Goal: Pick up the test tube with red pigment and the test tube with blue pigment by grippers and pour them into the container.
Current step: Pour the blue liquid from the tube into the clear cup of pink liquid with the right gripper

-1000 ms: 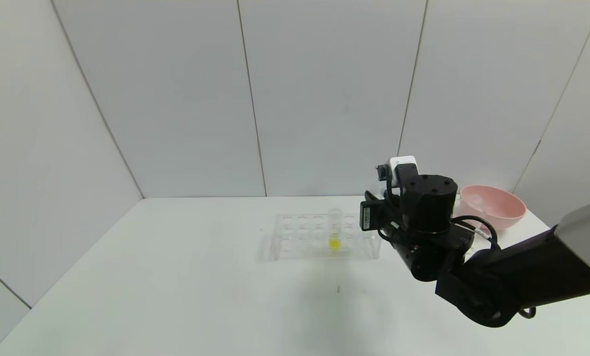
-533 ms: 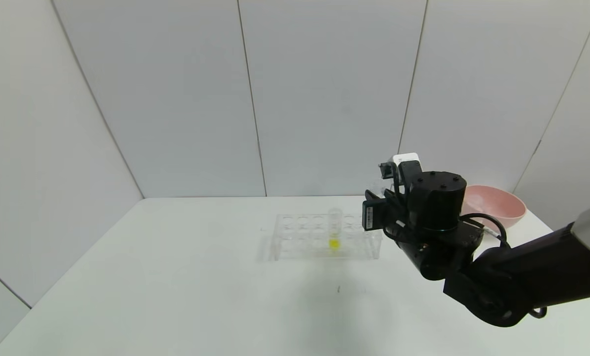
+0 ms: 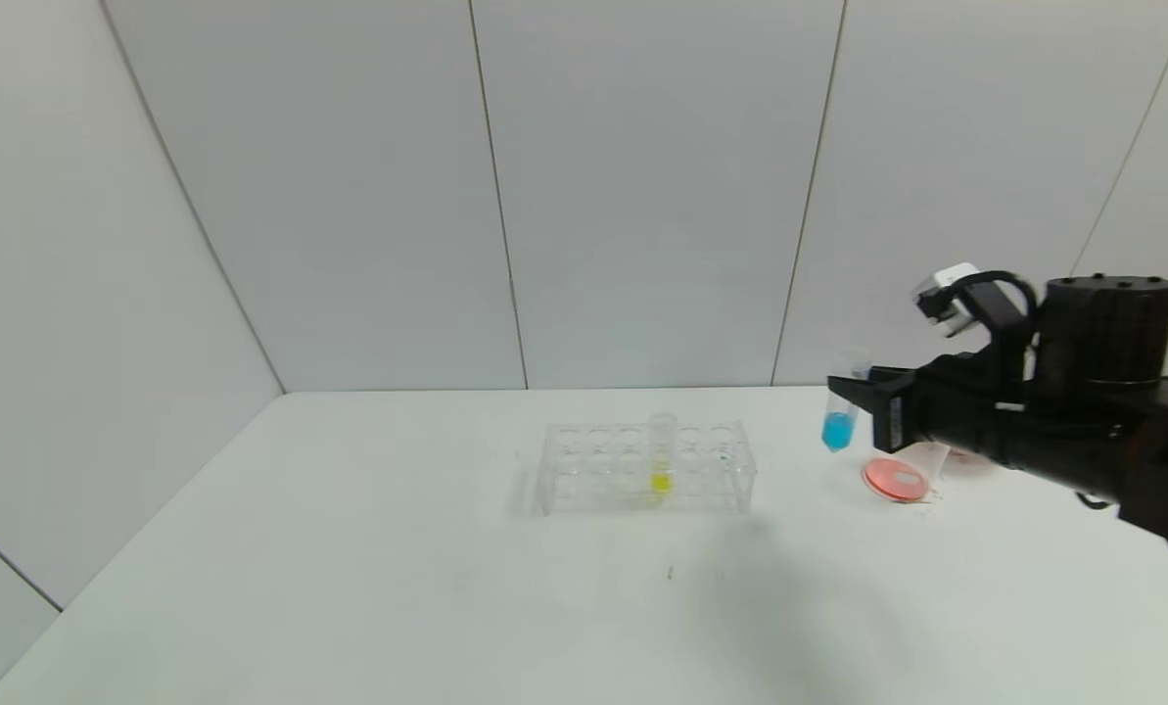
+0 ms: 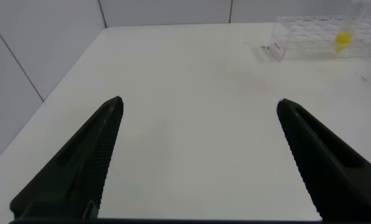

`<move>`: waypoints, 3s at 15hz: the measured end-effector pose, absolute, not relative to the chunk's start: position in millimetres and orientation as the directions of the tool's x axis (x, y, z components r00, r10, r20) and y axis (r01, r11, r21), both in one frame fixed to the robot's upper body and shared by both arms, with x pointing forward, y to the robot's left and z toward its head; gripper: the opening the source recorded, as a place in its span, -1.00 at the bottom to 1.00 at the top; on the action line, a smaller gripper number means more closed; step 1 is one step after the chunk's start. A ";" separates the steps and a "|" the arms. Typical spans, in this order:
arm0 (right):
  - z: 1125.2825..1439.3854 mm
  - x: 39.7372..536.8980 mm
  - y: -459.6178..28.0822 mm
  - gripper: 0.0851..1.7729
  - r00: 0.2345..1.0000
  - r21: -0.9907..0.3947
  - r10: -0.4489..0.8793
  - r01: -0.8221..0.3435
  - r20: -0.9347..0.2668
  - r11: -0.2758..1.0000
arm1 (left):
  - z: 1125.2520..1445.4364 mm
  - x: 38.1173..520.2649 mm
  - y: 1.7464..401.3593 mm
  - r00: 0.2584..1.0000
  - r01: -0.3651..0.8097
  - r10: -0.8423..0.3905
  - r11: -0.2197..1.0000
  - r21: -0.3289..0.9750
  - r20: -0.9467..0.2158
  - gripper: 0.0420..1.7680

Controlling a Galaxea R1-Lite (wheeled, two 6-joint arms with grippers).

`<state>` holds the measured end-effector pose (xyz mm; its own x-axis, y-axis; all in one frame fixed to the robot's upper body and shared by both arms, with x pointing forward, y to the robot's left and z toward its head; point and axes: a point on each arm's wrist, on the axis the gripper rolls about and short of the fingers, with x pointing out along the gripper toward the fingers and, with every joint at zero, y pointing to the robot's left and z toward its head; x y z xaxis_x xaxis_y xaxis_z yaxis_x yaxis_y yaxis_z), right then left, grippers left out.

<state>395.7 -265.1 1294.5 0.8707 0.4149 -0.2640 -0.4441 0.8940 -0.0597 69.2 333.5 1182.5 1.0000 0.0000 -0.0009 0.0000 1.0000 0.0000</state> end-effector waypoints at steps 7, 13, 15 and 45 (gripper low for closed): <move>1315.0 352.2 -402.5 -0.53 0.817 -0.128 0.494 -0.547 -0.298 0.827 | 1182.5 69.2 333.5 1.000 0.000 0.000 1.000 0.000 -0.001 1.00; 1340.0 372.4 -451.3 -0.53 0.820 -0.216 0.427 -0.528 -0.382 0.822 | 1182.5 69.2 333.5 1.000 0.000 0.000 1.000 0.000 -0.001 1.00; 1344.5 392.5 -461.1 -0.53 0.820 -0.268 0.395 -0.525 -0.414 0.808 | 1182.5 69.2 333.5 1.000 0.000 0.000 1.000 0.000 -0.001 1.00; 1341.3 493.5 -390.3 -0.53 0.667 -0.542 0.156 -0.700 -0.728 0.464 | 1182.5 69.2 333.5 1.000 0.000 0.000 1.000 0.000 -0.001 1.00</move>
